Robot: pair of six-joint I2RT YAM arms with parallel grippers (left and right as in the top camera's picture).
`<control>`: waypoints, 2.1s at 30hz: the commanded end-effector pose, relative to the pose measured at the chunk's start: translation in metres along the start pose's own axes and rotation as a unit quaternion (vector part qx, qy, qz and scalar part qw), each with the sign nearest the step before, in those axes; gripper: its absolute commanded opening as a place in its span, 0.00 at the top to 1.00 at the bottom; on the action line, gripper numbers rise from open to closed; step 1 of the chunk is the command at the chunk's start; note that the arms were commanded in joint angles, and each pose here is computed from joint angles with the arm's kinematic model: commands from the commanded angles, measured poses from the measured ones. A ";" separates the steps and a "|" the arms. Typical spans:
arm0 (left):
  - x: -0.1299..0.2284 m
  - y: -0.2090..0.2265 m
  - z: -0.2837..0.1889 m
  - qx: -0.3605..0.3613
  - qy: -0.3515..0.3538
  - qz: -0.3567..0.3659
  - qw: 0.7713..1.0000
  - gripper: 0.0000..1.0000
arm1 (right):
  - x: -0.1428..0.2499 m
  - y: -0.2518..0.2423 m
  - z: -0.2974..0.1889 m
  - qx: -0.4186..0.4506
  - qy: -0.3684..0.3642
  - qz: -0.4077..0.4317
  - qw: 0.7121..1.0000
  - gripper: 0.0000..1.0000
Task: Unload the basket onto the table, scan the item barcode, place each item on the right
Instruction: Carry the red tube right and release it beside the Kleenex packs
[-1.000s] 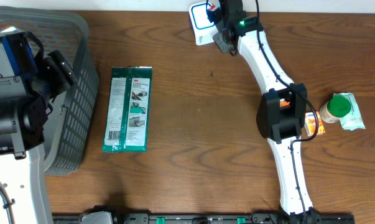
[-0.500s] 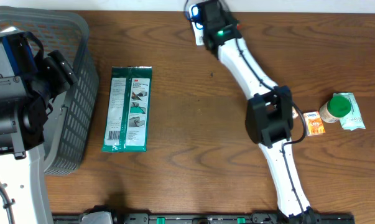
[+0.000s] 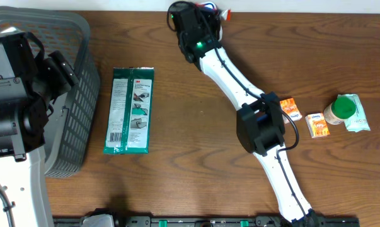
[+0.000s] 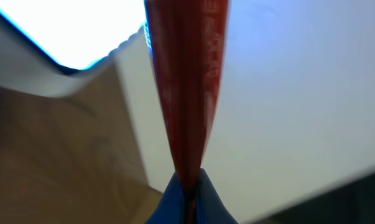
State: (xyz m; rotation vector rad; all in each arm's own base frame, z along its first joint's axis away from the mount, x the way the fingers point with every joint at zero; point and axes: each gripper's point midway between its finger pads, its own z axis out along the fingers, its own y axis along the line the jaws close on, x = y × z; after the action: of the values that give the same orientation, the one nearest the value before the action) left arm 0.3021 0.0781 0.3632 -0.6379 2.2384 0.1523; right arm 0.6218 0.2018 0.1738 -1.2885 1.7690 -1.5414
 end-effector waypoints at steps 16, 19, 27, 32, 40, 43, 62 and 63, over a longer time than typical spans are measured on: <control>-0.003 0.003 -0.002 -0.004 -0.005 -0.003 1.000 0.12 | 0.003 0.062 0.019 0.006 0.109 -0.157 0.982 0.99; -0.003 0.003 -0.002 -0.005 -0.005 -0.003 1.000 0.12 | -0.004 0.063 0.014 0.007 0.101 -0.159 0.982 0.99; -0.003 0.003 -0.002 -0.005 -0.005 -0.003 1.000 0.12 | -0.012 0.064 0.008 0.014 0.089 -0.114 0.989 0.99; -0.003 0.003 -0.002 -0.004 -0.005 -0.003 1.000 0.12 | 0.003 0.015 0.002 0.051 0.088 0.040 0.994 0.99; -0.003 0.003 -0.002 -0.004 -0.005 -0.003 1.000 0.12 | 0.069 -0.080 -0.042 0.087 0.108 0.246 0.959 0.99; -0.003 0.003 -0.002 -0.005 -0.005 -0.003 1.000 0.12 | 0.102 -0.097 -0.064 0.087 0.124 0.299 0.942 0.99; -0.003 0.003 -0.002 -0.004 -0.005 -0.003 1.000 0.12 | 0.228 0.042 -0.147 -0.460 0.194 0.448 0.742 0.99; -0.003 0.003 -0.002 -0.005 -0.005 -0.003 1.000 0.12 | 0.235 0.050 -0.142 -0.460 0.213 0.445 0.738 0.99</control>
State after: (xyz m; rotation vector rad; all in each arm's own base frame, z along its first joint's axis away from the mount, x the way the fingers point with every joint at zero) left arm 0.3021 0.0781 0.3632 -0.6380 2.2383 0.1527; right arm 0.3901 0.0733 0.2420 -0.2832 2.8688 -0.4499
